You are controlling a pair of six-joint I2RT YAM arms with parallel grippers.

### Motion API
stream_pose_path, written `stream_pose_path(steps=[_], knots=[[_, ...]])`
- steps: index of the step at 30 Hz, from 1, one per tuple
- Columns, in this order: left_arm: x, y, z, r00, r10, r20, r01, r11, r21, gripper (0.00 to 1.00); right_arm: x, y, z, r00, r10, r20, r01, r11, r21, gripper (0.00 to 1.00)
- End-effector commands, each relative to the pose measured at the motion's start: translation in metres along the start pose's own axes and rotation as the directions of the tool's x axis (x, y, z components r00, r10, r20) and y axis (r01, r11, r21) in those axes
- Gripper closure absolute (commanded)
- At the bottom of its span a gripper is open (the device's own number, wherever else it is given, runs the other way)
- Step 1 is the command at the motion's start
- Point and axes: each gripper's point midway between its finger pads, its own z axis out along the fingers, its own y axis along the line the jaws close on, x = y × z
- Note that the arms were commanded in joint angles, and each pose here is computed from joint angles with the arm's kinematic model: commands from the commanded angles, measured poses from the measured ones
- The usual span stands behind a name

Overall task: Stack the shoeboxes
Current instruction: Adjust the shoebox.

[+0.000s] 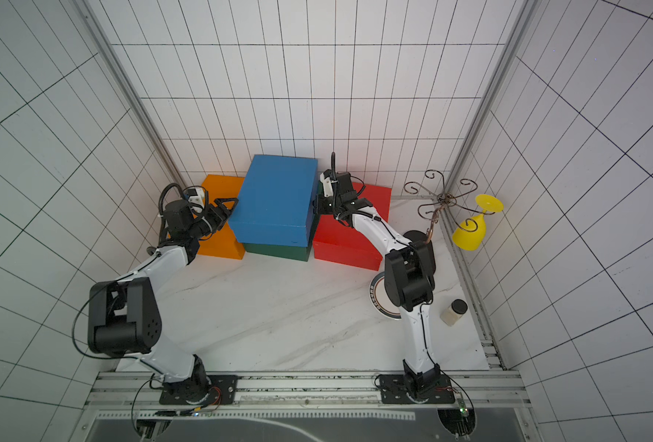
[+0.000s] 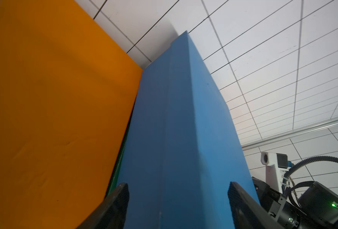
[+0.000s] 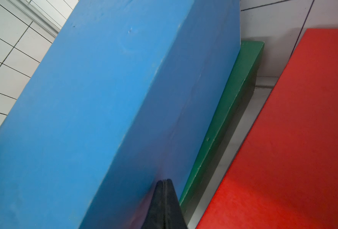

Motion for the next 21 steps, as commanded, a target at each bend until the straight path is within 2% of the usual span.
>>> stream_pose_path(steps=[1,13,21], knots=[[0.002,0.000,0.008,0.999,-0.019,-0.036,0.020,0.999,0.029,0.20,-0.019,0.012,-0.008,0.999,-0.009,0.037,0.009,1.000,-0.018,1.00],[0.007,0.002,0.021,0.998,-0.020,-0.059,0.022,0.999,0.032,0.22,0.022,-0.003,-0.026,0.999,0.049,0.006,-0.049,0.999,0.023,1.00],[-0.014,-0.037,0.003,0.999,0.030,-0.017,-0.029,0.998,0.062,0.11,0.036,0.002,-0.051,0.998,0.065,0.010,-0.065,0.998,0.007,1.00]])
